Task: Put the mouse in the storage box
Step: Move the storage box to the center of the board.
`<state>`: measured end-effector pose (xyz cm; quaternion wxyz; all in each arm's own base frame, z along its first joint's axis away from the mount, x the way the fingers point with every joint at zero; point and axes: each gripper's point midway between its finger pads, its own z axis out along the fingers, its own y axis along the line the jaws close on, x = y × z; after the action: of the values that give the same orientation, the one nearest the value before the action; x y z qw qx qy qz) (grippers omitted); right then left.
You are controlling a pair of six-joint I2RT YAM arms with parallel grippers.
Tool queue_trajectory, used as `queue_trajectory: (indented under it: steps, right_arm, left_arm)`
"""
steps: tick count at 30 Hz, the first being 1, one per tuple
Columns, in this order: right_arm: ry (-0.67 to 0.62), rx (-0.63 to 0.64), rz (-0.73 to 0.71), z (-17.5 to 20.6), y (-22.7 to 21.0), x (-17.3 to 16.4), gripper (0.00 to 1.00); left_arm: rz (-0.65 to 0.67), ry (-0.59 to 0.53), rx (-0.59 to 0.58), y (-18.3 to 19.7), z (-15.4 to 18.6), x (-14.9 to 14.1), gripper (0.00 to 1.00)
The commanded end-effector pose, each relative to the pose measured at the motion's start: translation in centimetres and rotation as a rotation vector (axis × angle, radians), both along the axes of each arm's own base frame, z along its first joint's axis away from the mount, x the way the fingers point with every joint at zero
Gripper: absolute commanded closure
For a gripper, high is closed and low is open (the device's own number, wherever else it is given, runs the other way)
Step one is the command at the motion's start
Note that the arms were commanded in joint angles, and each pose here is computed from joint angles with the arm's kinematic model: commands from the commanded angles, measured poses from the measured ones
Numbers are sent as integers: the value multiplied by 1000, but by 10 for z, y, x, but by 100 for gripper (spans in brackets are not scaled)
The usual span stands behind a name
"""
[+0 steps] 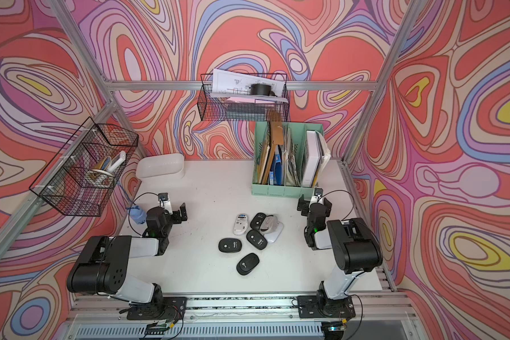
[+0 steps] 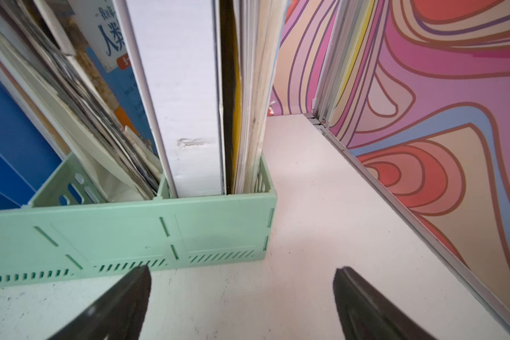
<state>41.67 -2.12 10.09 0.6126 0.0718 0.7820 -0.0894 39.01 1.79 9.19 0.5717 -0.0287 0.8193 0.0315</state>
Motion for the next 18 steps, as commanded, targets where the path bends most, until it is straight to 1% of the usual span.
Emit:
queue_trajectory:
  steps: [1, 15, 18]
  right_arm:
    - [-8, 9, -6, 2, -2, 4, 2]
    - [-15, 6, -9, 4, -3, 3, 2]
    - [-41, 1, 26, 11, 3, -1, 2]
  left_arm:
    - [-22, 15, -1, -3, -4, 2, 1]
    - [-23, 13, -5, -2, -3, 1, 1]
    - [-61, -10, 2, -8, 2, -3, 1]
